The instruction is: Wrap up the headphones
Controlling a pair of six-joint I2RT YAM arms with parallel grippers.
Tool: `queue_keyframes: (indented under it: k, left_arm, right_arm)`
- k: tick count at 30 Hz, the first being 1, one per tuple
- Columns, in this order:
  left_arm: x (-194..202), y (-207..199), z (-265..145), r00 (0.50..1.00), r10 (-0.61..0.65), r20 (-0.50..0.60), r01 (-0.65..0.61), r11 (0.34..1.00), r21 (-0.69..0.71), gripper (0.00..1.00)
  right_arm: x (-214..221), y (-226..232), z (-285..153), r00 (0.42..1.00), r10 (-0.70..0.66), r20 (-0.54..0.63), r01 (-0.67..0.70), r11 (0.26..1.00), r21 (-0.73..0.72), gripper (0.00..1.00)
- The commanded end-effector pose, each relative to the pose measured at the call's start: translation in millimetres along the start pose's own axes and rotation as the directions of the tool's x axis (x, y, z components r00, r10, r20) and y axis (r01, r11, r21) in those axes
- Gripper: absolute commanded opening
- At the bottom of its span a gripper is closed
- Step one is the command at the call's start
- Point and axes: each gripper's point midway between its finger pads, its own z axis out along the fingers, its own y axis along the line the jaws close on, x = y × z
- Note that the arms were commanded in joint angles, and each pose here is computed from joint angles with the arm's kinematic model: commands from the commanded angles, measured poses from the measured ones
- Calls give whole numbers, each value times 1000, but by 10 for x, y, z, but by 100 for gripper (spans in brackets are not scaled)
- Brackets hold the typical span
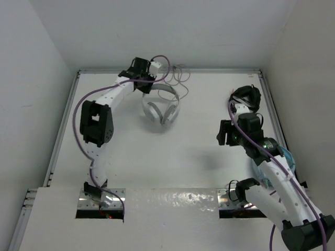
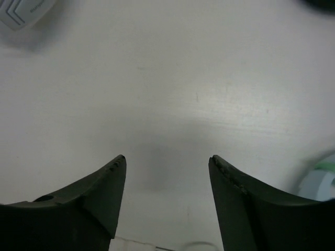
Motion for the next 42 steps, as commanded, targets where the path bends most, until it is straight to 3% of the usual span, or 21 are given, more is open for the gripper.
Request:
queue_keyframes:
  k: [1, 3, 6, 8, 9, 12, 16, 18, 24, 29, 35, 42]
  left_arm:
    - [-1116, -129, -1457, 875, 252, 412, -288, 957, 26, 0]
    - [-1140, -318, -1985, 815, 318, 484, -393, 918, 58, 0]
    - [-1077, -513, -2546, 772, 345, 533, -465, 879, 105, 0]
    - [-974, -646, -2800, 794, 295, 532, -446, 876, 181, 0]
    - [-1020, -727, -2959, 786, 263, 559, -444, 870, 215, 0]
    - [-1049, -917, -3282, 823, 94, 560, -338, 873, 351, 0]
    - [-1229, -931, -3577, 802, -26, 596, -251, 892, 377, 0]
    - [-1327, -945, -3735, 788, -82, 610, -217, 891, 400, 0]
    - [-1469, -944, -3870, 779, -266, 568, -59, 871, 488, 0]
    - [-1586, -820, -3888, 733, -402, 549, 89, 857, 508, 0]
    - [-1639, -740, -3947, 688, -478, 546, 177, 840, 513, 0]
    - [-1631, -604, -3910, 662, -517, 542, 269, 839, 472, 0]
  right_arm:
    - [-541, 161, -247, 973, -194, 124, 204, 976, -72, 60]
    - [-861, 252, -405, 947, -251, 201, 273, 958, -90, 53]
    - [-1247, 422, -531, 910, -295, 291, 342, 931, -127, 54]
    - [-1479, 538, -563, 884, -309, 351, 378, 914, -149, 62]
    - [-1553, 575, -573, 869, -321, 377, 400, 904, -153, 71]
    - [-1793, 744, -616, 825, -306, 475, 435, 880, -189, 84]
    - [-1860, 1011, -616, 771, -260, 581, 492, 823, -284, 87]
    - [-1802, 1095, -581, 790, -212, 576, 470, 812, -346, 86]
    - [-1629, 1198, -417, 815, -143, 562, 438, 788, -433, 87]
    - [-1600, 1160, -111, 831, -161, 533, 423, 804, -418, 89]
    - [-1556, 1052, 324, 855, -190, 482, 396, 840, -371, 89]
    - [-1660, 945, 811, 871, -122, 477, 299, 900, -317, 89]
